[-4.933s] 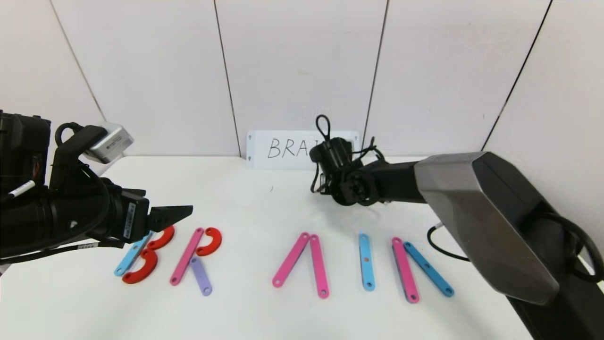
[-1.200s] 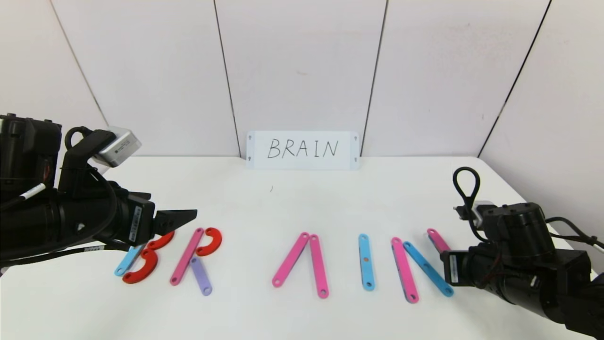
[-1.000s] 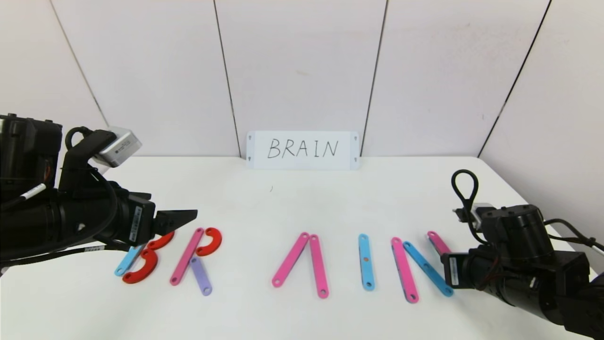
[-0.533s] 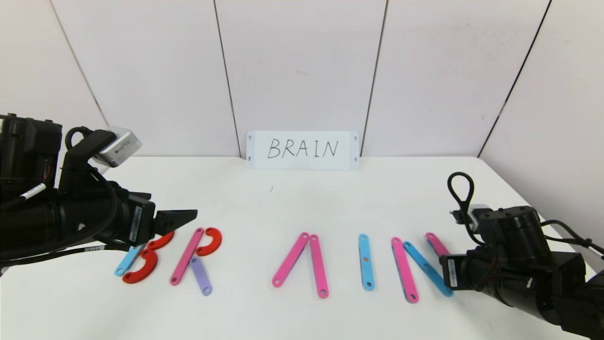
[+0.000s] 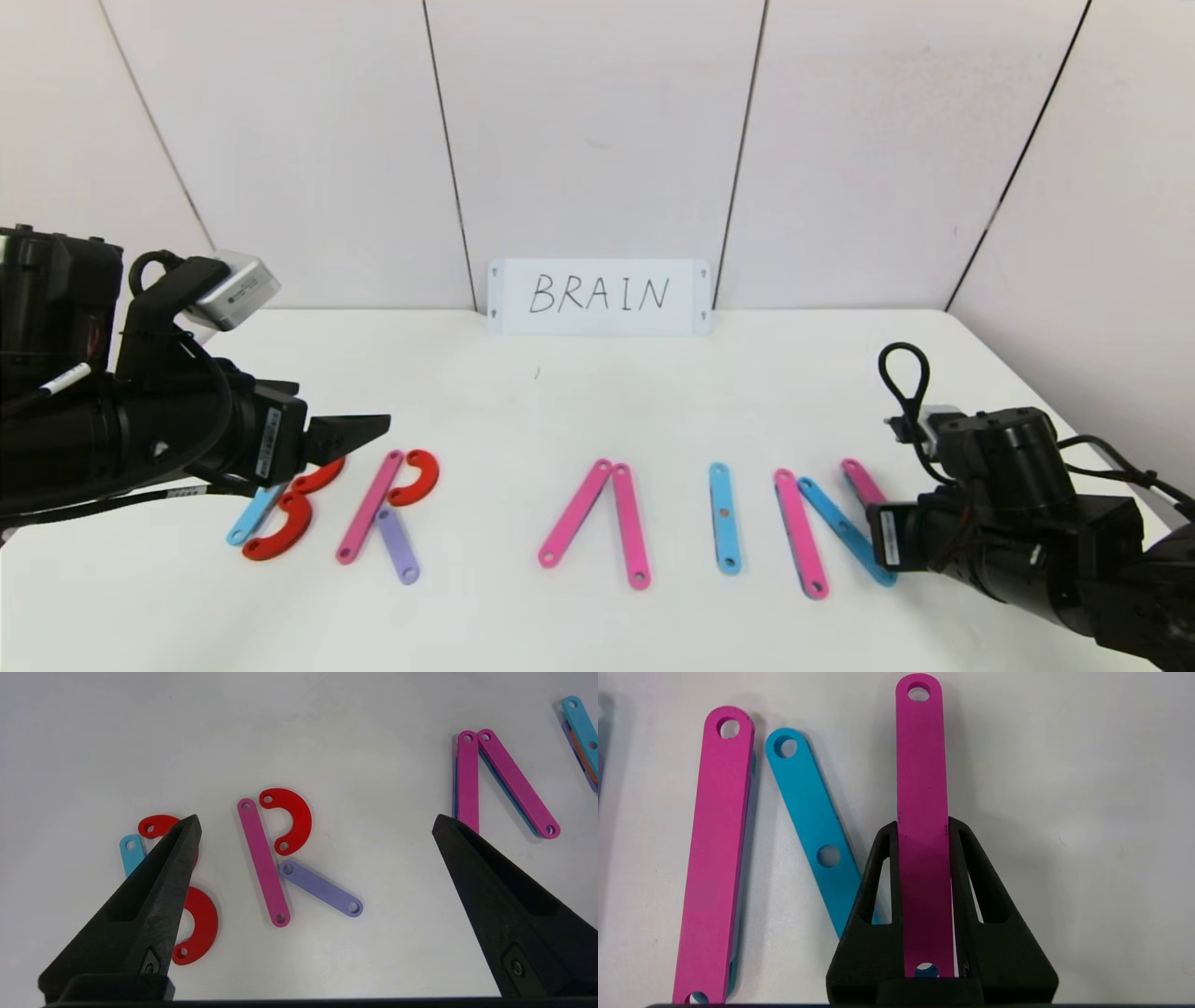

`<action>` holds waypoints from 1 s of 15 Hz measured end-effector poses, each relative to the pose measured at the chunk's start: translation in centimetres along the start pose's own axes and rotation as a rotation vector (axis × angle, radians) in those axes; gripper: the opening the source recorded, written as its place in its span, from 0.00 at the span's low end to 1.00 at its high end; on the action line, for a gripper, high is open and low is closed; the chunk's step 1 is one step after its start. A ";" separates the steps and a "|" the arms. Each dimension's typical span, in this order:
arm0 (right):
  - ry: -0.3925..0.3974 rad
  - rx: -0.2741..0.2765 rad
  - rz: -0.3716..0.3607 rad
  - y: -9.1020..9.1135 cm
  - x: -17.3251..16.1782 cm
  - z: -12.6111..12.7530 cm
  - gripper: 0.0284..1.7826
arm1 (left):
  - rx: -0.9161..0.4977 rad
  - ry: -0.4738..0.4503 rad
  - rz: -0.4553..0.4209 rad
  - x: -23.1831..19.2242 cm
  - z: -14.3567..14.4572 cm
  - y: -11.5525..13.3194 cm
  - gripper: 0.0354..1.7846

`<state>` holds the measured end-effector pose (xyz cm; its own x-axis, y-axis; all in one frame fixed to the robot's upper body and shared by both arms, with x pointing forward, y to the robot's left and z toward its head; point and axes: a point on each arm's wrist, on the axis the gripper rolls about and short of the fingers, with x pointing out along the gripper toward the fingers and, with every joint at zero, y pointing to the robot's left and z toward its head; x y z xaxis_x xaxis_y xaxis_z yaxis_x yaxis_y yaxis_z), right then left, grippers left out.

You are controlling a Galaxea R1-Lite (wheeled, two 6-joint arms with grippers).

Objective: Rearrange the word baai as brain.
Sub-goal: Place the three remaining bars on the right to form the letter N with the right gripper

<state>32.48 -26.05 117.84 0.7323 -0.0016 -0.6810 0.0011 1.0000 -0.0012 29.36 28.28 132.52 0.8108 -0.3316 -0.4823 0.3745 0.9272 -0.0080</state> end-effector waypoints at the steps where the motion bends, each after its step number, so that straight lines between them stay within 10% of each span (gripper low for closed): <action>1: -0.006 -0.001 0.001 -0.1 0.1 0.1 0.16 | 0.000 0.000 0.000 0.0 0.0 0.0 0.97; 9: 0.006 -0.005 -0.011 -0.5 0.5 -0.1 0.20 | 0.002 0.003 0.000 0.1 0.0 0.0 0.97; 15: 0.006 -0.009 -0.013 -0.5 0.4 -0.2 0.64 | 0.012 0.010 -0.001 0.2 -0.2 0.0 0.97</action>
<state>32.65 -26.51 117.43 0.7283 -0.0148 -0.6851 0.0049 0.9999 -0.0164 29.46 28.25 132.27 0.8057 -0.3309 -0.4913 0.3810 0.9246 0.0022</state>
